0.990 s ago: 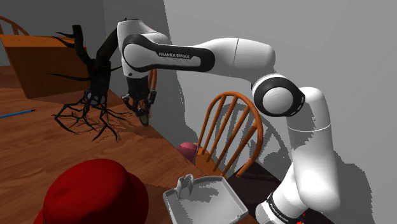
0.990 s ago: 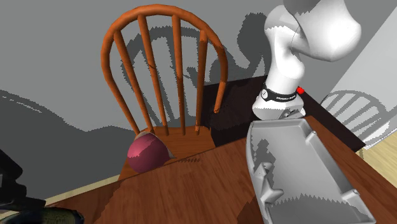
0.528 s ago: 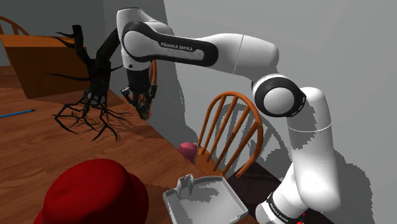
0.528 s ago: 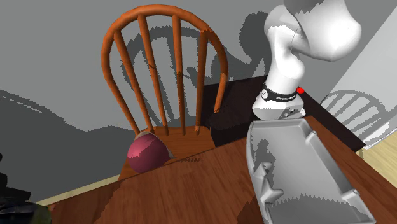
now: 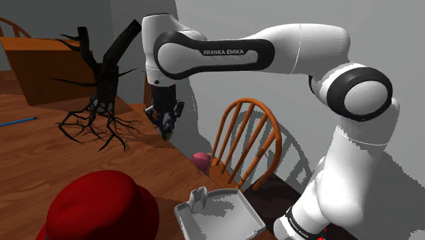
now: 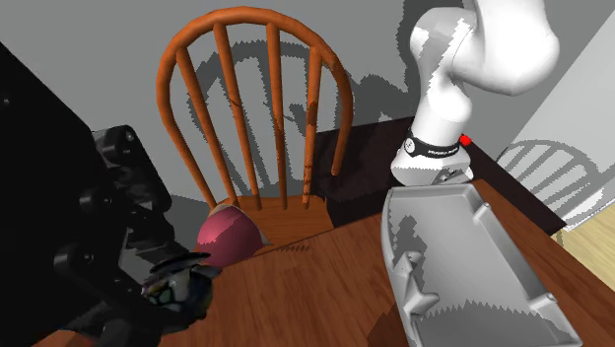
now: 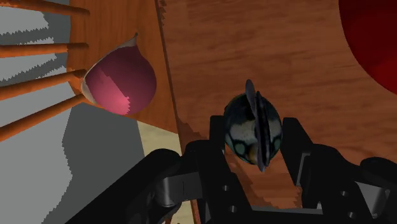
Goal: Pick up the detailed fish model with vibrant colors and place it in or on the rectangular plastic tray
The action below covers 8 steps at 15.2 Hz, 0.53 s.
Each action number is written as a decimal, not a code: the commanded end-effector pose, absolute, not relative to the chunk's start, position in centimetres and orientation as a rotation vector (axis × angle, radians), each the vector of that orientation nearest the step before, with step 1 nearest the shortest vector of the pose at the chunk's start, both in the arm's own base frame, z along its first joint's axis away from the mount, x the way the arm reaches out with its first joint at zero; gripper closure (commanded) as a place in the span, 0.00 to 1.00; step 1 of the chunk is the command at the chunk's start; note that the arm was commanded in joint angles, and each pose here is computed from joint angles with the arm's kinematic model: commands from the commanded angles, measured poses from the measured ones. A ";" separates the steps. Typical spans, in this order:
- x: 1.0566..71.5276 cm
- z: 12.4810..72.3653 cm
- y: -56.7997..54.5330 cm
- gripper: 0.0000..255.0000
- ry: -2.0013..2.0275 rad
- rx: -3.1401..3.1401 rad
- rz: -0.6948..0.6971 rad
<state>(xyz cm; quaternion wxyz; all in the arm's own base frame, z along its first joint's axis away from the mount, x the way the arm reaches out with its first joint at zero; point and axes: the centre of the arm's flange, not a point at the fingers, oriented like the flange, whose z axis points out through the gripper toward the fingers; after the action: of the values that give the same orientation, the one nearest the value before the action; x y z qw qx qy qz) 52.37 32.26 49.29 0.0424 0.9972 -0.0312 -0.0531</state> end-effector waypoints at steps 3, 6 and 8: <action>46.9 49.4 31.9 1.00 -0.097 3.050 -0.162; 43.0 49.5 31.6 1.00 -0.097 3.050 -0.162; 40.3 49.5 31.5 1.00 -0.097 3.050 -0.162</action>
<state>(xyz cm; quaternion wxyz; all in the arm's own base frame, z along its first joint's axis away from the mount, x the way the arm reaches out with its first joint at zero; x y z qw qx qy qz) 41.59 31.75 49.75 0.0425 0.9972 -0.0312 -0.0528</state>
